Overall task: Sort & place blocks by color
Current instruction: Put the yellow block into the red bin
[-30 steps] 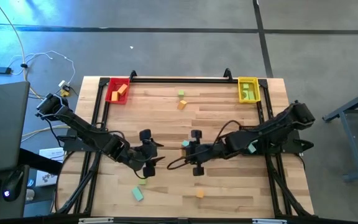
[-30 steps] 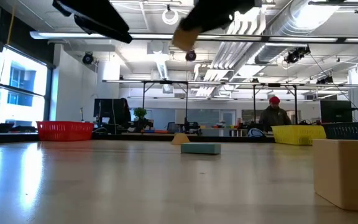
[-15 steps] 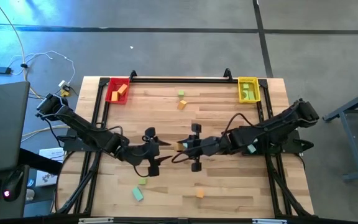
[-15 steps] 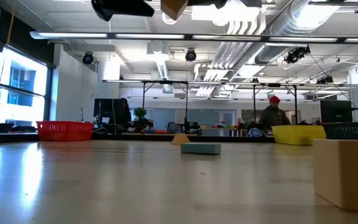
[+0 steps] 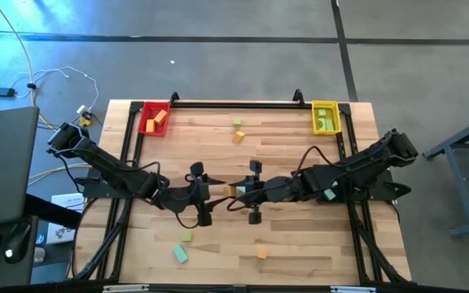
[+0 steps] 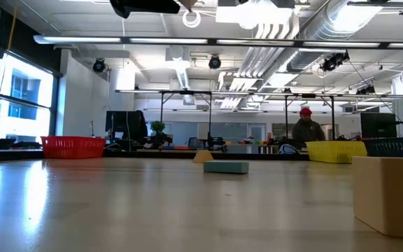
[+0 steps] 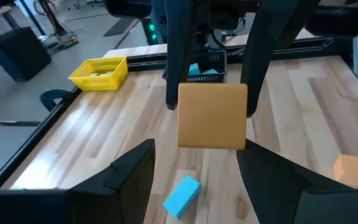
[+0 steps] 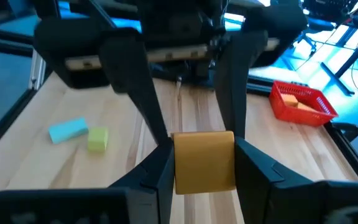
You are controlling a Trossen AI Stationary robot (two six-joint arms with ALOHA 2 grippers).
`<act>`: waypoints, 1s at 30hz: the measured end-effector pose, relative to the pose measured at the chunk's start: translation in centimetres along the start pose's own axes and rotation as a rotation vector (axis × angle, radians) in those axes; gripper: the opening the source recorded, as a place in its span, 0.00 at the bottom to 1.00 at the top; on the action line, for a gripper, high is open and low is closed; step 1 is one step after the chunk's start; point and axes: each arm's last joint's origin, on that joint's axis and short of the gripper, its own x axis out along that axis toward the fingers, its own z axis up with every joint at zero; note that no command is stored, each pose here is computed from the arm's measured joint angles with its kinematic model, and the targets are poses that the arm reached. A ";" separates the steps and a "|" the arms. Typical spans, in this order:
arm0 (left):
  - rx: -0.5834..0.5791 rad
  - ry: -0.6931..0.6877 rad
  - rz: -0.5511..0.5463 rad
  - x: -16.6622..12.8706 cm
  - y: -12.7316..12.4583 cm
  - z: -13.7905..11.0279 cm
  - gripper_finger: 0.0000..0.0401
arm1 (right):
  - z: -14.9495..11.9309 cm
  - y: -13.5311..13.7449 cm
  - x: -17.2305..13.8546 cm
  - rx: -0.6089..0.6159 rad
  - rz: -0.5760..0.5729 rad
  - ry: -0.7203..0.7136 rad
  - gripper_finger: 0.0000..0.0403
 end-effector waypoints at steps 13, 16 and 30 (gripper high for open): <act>0.019 -0.027 -0.034 0.4 0.3 0.4 0.53 | 0.2 0.0 0.0 0.003 0.010 -0.017 0.27; 0.020 -0.027 -0.034 0.4 0.3 0.4 0.53 | 0.2 0.0 0.0 0.002 0.011 -0.017 0.27; 0.037 -0.020 -0.096 0.8 0.7 0.4 0.34 | -0.1 0.1 0.0 -0.021 0.016 0.010 0.27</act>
